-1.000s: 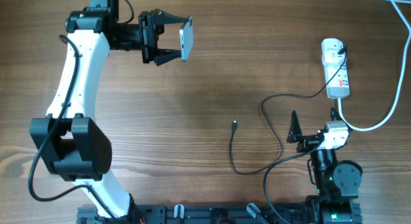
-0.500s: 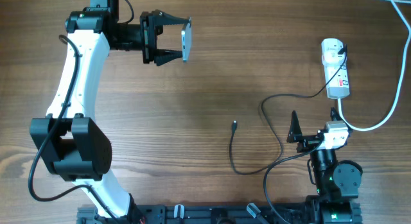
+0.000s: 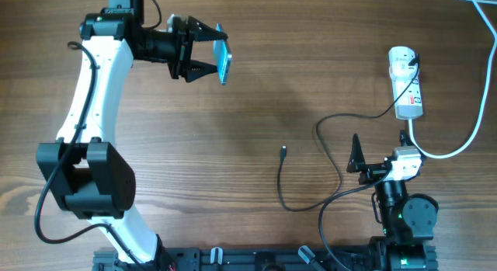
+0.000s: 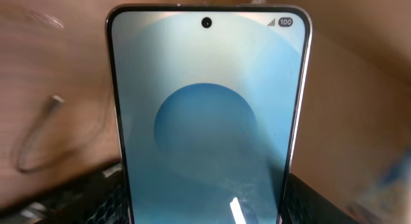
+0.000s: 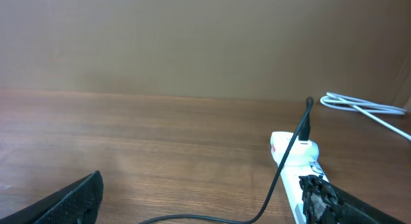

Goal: Plug charger to phone and switch on socket
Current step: 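Swing the phone toward center and bring the right gripper to it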

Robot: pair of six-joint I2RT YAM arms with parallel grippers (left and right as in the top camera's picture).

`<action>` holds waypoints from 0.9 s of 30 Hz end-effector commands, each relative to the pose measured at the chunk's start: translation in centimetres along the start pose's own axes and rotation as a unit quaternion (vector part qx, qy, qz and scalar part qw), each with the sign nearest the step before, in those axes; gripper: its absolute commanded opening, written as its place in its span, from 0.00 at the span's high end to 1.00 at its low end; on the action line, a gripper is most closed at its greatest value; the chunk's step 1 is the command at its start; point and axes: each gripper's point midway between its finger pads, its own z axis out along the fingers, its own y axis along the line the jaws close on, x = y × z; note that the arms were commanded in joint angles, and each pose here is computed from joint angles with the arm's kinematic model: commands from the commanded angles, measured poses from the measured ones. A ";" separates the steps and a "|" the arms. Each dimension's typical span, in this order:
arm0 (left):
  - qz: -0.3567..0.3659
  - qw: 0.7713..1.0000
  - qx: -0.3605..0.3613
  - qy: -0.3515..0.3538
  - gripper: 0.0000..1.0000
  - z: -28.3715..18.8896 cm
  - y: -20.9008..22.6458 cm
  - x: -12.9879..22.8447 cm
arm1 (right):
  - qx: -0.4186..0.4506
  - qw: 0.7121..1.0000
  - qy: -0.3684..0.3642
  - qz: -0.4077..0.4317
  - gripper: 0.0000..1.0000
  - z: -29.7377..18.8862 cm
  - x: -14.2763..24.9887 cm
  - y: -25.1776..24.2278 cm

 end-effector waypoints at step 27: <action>0.124 0.965 -0.201 -0.115 0.30 8.9 2.1 3.1 | -0.264 0.796 0.288 0.462 0.00 4.3 -6.7 11.0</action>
